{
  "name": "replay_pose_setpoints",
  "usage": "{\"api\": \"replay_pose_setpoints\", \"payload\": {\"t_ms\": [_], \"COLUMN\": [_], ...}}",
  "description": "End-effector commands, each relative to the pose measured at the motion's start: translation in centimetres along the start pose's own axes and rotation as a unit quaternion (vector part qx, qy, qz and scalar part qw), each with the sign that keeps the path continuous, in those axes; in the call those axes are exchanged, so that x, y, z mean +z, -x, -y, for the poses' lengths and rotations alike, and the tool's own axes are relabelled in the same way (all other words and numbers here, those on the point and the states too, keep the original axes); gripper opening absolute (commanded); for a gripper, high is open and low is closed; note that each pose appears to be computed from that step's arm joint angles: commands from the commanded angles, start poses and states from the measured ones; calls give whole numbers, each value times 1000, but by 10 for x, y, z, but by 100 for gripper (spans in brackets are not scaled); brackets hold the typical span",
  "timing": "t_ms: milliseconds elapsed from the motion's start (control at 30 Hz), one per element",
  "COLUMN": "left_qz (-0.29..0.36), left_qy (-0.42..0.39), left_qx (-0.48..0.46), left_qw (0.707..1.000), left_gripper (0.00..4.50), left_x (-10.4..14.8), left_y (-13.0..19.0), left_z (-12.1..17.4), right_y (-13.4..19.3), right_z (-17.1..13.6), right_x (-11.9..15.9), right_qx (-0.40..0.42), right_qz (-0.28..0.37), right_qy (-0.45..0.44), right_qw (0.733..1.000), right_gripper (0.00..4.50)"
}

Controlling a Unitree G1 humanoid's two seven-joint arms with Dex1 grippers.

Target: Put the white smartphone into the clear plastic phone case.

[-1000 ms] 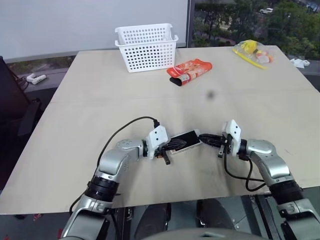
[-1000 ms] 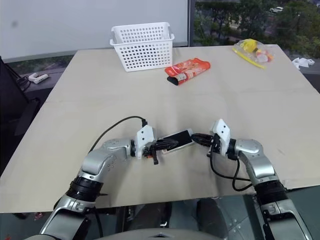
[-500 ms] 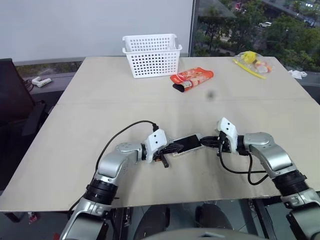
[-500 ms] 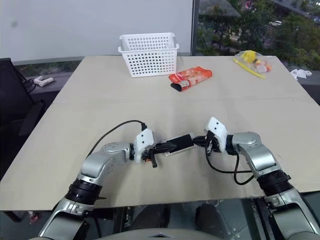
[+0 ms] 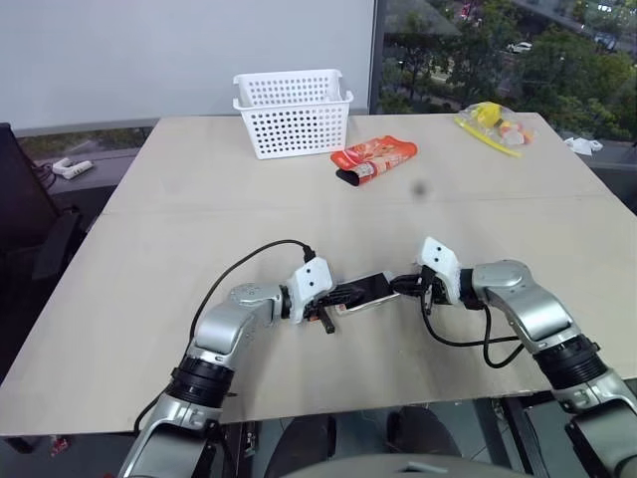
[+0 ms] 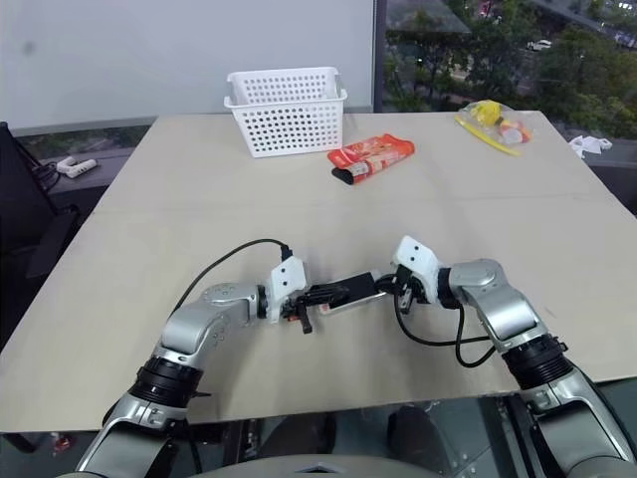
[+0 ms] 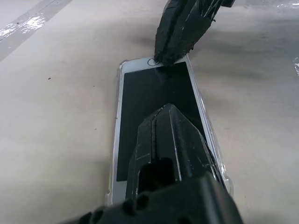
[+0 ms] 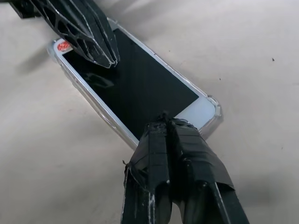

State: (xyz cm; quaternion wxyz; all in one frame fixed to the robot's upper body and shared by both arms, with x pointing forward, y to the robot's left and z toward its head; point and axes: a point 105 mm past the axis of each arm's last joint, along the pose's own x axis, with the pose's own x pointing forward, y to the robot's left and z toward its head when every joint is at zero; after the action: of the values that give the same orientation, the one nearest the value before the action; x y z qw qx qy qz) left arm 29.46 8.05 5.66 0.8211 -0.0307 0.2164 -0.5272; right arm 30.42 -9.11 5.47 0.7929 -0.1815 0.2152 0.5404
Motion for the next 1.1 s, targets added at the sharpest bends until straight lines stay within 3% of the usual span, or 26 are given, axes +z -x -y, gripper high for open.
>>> {"api": "replay_pose_setpoints", "payload": {"t_ms": [33, 267, 667, 733, 933, 1100], "left_qz": [2, -1, -2, -2, -3, -4], "left_qy": [-11, -12, -11, -11, -12, -12], "left_qx": [1, 2, 2, 2, 3, 5], "left_qw": [1000, 1000, 1000, 1000, 1000, 1000], "left_gripper": [0, 0, 0, 0, 0, 0], "left_x": [4, 2, 1, 1, 1, 1], "left_y": [0, 0, -1, -1, -1, 1], "left_z": [0, -1, 0, 0, -1, -1], "right_y": [-14, -10, -2, -5, 6, 5], "right_z": [-50, -56, -80, -79, -79, -79], "right_x": [-121, -145, -174, -175, -202, -205], "right_qx": [67, 86, 152, 147, 162, 159], "right_qz": [-218, -251, -237, -226, -275, -268], "right_qy": [-75, -33, 40, 46, 100, 104], "right_qw": [971, 964, 959, 962, 943, 944], "right_gripper": [9, 9, 9, 9, 9, 9]}}
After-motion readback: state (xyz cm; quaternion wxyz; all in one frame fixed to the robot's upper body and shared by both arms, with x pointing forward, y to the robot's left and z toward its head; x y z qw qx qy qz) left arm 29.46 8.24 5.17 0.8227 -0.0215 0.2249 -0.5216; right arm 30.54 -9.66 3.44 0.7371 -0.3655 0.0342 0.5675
